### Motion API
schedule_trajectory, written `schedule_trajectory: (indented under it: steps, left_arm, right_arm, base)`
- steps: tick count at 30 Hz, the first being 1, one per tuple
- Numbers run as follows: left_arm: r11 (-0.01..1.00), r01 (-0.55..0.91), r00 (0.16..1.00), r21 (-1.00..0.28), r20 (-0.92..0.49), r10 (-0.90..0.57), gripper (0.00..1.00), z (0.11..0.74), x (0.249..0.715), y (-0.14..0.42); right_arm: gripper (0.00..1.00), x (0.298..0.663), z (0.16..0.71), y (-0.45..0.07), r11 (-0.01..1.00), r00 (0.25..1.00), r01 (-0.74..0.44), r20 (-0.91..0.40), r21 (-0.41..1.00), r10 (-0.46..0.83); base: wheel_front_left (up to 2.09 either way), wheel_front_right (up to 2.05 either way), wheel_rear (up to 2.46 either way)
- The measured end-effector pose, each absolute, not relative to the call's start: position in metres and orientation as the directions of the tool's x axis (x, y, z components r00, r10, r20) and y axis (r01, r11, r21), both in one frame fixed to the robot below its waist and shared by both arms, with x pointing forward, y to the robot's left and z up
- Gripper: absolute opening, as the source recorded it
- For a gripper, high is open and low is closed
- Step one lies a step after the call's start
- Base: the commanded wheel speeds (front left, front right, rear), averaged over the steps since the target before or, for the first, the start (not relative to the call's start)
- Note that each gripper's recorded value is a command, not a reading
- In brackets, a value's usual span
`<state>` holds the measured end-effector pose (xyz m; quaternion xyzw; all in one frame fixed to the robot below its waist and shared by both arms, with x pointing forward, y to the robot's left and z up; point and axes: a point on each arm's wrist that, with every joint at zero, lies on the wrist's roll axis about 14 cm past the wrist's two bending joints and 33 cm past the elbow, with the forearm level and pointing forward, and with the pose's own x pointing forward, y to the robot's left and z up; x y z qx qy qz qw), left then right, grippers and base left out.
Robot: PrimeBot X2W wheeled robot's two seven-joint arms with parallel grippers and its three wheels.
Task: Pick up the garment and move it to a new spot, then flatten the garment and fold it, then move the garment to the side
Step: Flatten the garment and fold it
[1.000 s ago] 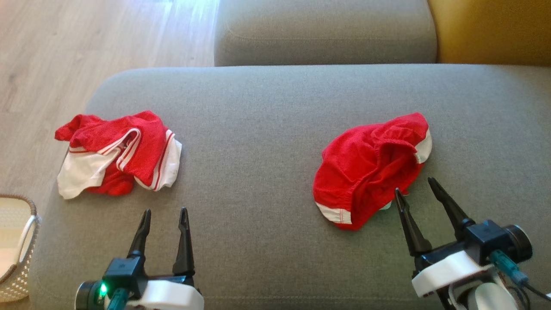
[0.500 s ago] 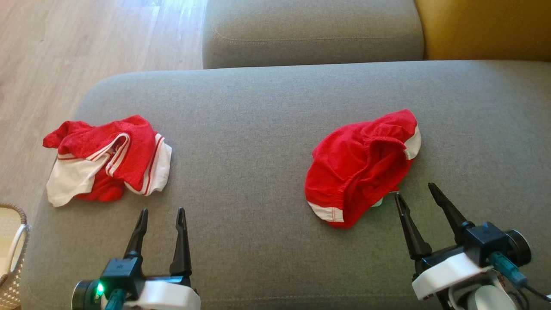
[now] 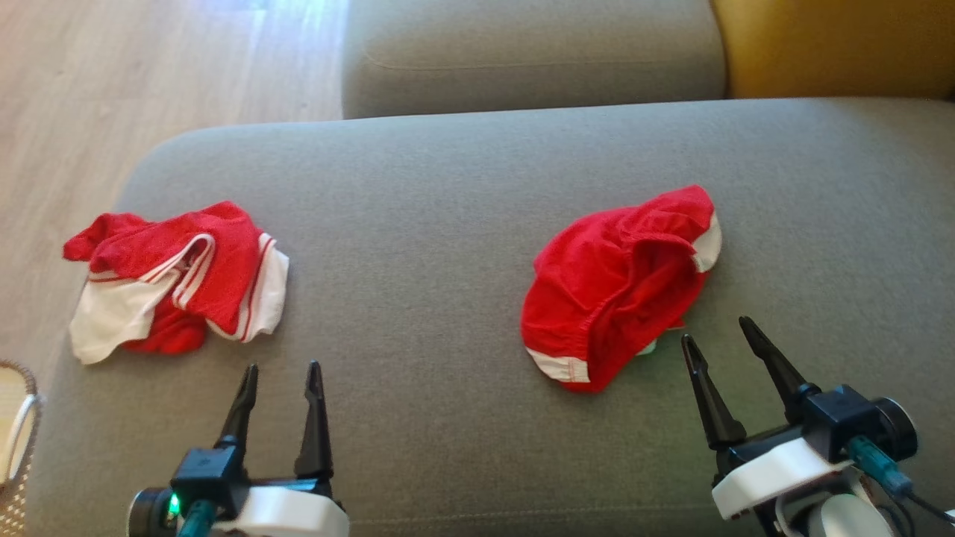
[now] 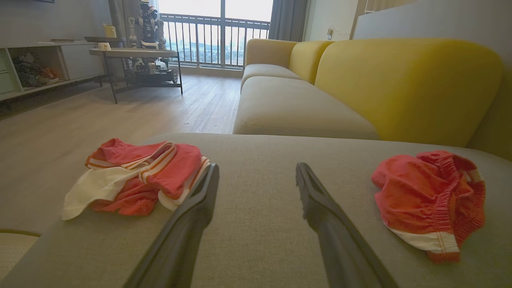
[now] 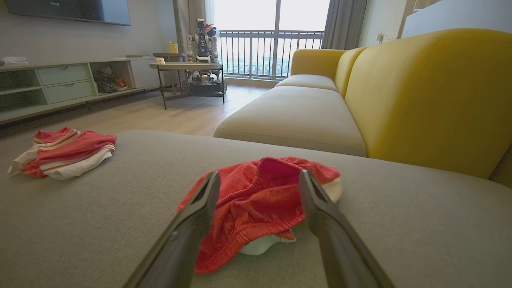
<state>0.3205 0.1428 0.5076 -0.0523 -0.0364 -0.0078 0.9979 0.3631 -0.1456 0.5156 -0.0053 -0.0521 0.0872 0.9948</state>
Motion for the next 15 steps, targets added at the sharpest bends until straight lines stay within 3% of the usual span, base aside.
schedule_trajectory:
  steps: [8, 15]
  left_arm:
    - [0.958, 0.255, 0.966, -0.131, 0.087, -0.245, 1.00, 0.511, 0.343, 0.078]
    - [0.842, 0.481, 0.877, -0.246, 0.136, -0.461, 1.00, 0.524, 0.385, 0.011]
  right_arm:
    - [1.00, 0.361, 0.516, -0.174, 0.996, 0.991, -0.087, 0.105, -0.019, 0.089]
    - [1.00, 0.375, 0.533, -0.198, 1.000, 0.988, -0.014, 0.155, -0.008, 0.015]
  base:
    - [0.00, 0.00, 0.00]
    - [0.00, 0.00, 0.00]
